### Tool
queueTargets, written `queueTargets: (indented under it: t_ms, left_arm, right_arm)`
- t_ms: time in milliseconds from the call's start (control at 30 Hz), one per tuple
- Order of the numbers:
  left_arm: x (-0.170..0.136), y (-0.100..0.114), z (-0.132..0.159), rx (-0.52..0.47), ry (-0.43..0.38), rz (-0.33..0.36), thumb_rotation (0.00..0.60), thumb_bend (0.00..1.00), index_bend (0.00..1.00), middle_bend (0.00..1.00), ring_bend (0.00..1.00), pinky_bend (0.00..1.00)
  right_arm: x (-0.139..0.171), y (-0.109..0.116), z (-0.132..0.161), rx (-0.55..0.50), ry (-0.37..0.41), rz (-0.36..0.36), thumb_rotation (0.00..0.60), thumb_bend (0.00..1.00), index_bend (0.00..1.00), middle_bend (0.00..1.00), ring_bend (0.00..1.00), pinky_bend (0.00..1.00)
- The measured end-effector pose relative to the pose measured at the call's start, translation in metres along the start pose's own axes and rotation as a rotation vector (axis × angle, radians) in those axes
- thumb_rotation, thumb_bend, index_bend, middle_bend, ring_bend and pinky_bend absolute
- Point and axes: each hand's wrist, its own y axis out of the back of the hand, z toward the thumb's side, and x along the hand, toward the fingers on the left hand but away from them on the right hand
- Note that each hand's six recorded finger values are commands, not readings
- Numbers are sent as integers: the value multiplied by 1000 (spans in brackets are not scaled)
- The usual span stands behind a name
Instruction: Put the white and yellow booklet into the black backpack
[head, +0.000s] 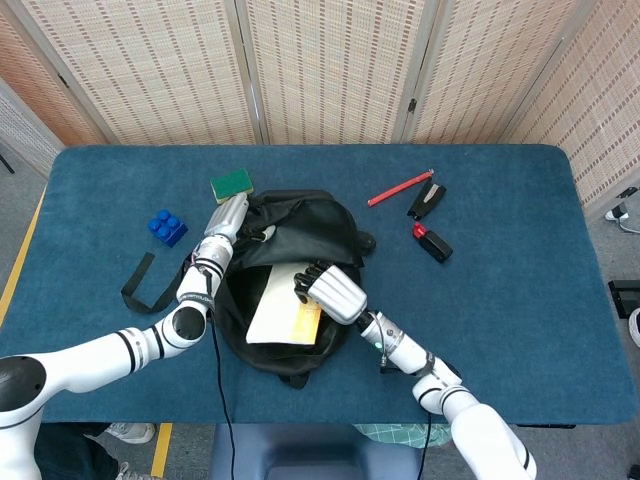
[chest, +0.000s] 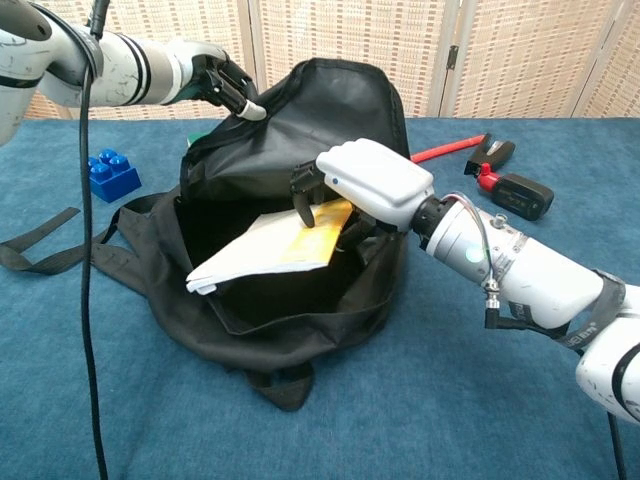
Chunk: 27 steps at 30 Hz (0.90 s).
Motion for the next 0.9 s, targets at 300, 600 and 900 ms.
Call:
queueTargets:
  t_ms: [300,600,900]
  left_arm:
    - [-3,2,-1,-5,-7,0,600,756,697,414,338,83]
    - [-6,4,0,-10,-17,-3,600,756,697,408,335,76]
    - [-6,5,-1,-10,-11,-5,600,756,695,402,327,75]
  right_arm:
    - [-4,-10,6,125,5,36,600,473,803,456,453,276]
    - [-7,-15,2,245,19,82,600,473,746,379,378,181]
    - [-12,-18,3,377,40,105,600,473,456,273,323,117]
